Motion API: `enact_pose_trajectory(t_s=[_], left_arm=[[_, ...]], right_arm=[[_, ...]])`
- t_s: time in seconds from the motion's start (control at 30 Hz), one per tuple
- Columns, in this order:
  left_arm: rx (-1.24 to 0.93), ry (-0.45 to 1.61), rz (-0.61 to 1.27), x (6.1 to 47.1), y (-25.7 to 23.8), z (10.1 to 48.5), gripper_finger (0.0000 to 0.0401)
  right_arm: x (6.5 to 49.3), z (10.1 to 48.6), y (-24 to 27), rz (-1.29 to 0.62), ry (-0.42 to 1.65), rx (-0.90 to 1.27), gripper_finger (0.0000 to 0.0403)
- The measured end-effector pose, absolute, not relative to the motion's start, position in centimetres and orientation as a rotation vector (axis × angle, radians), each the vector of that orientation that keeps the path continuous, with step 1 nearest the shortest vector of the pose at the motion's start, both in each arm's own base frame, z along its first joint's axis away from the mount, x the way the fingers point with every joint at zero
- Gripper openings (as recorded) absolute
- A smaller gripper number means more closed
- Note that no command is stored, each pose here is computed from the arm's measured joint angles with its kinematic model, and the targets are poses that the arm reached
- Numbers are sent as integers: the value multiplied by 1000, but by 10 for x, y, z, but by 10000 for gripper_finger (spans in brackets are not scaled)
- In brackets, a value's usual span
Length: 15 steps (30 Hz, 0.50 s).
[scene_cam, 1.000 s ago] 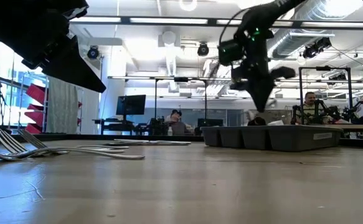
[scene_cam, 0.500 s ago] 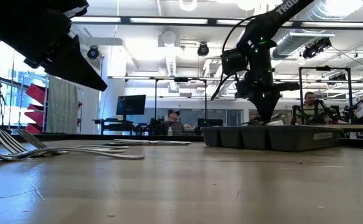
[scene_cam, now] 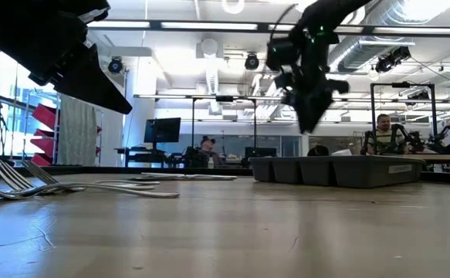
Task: Sort silverware
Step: Put the fork in the silverware tray
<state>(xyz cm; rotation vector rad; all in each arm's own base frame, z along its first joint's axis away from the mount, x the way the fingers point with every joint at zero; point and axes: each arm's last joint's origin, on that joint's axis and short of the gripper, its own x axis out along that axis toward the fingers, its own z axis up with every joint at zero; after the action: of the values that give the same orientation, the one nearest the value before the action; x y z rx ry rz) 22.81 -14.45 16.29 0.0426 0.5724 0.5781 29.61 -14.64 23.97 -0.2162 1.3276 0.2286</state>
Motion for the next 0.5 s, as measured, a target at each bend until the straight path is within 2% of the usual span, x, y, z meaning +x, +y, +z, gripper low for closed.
enact_pose_trajectory(t_s=[0.13, 0.27, 0.5], left_arm=[[43, 572, 578, 228, -144, 163, 104], [46, 569, 582, 228, -144, 163, 104], [58, 571, 582, 225, -144, 165, 104]], right_arm=[[334, 239, -93, 342, 1072, -208, 105], [371, 236, -33, 349, 843, -186, 87], [407, 215, 45, 353, 663, -10, 81]])
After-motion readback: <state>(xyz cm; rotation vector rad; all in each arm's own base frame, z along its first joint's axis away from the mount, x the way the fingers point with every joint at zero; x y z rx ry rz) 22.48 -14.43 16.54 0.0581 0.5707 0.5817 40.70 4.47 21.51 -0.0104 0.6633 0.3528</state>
